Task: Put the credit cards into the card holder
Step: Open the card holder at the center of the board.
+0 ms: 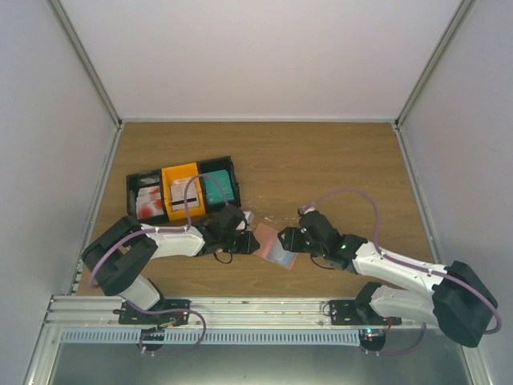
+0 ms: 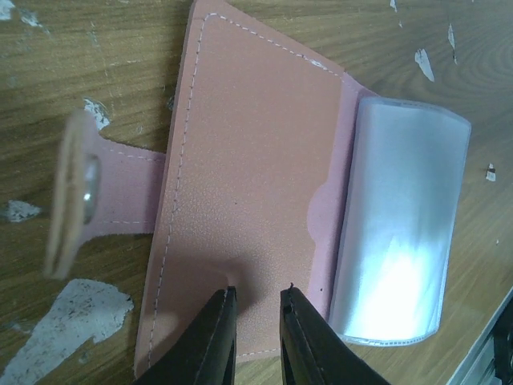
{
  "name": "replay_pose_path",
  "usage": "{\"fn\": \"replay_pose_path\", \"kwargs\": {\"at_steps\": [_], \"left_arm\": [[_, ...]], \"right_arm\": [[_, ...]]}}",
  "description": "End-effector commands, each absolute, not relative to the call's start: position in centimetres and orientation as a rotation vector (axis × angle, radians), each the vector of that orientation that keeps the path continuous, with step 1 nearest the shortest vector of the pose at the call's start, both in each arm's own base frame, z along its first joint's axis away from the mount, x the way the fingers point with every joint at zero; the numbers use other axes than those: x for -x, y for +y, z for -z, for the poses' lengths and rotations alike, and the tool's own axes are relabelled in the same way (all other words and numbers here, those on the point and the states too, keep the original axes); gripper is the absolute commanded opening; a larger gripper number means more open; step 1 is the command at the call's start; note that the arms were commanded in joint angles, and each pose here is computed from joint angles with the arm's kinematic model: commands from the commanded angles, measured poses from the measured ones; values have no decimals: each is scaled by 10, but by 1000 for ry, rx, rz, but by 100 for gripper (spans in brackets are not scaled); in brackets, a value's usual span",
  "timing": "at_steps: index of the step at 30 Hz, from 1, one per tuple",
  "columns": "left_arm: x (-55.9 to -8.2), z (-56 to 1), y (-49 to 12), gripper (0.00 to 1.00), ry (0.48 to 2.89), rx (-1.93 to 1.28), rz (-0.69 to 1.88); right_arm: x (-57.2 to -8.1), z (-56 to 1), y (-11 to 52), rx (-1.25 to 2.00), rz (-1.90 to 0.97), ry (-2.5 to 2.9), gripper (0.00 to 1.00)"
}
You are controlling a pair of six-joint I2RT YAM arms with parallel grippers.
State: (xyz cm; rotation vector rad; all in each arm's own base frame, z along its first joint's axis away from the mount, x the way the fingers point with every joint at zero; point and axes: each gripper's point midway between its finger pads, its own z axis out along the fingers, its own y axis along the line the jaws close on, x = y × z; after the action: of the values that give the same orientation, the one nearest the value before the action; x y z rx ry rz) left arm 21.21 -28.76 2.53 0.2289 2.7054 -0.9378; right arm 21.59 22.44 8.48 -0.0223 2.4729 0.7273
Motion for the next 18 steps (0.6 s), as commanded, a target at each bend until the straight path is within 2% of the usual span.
{"fn": "replay_pose_path", "kwargs": {"at_steps": [1, 7, 18], "left_arm": [[-219, -28, -287, 20, 2690, -190, 893], [-218, -27, -288, 20, 2709, -183, 894], [-217, -28, -289, 20, 2709, -190, 907]], "right_arm": [[-203, -60, 205, -52, -644, 2550, 61], [-201, -52, 217, -23, -702, 2574, 70], [-200, -51, 247, 57, -867, 2578, 67]]}}
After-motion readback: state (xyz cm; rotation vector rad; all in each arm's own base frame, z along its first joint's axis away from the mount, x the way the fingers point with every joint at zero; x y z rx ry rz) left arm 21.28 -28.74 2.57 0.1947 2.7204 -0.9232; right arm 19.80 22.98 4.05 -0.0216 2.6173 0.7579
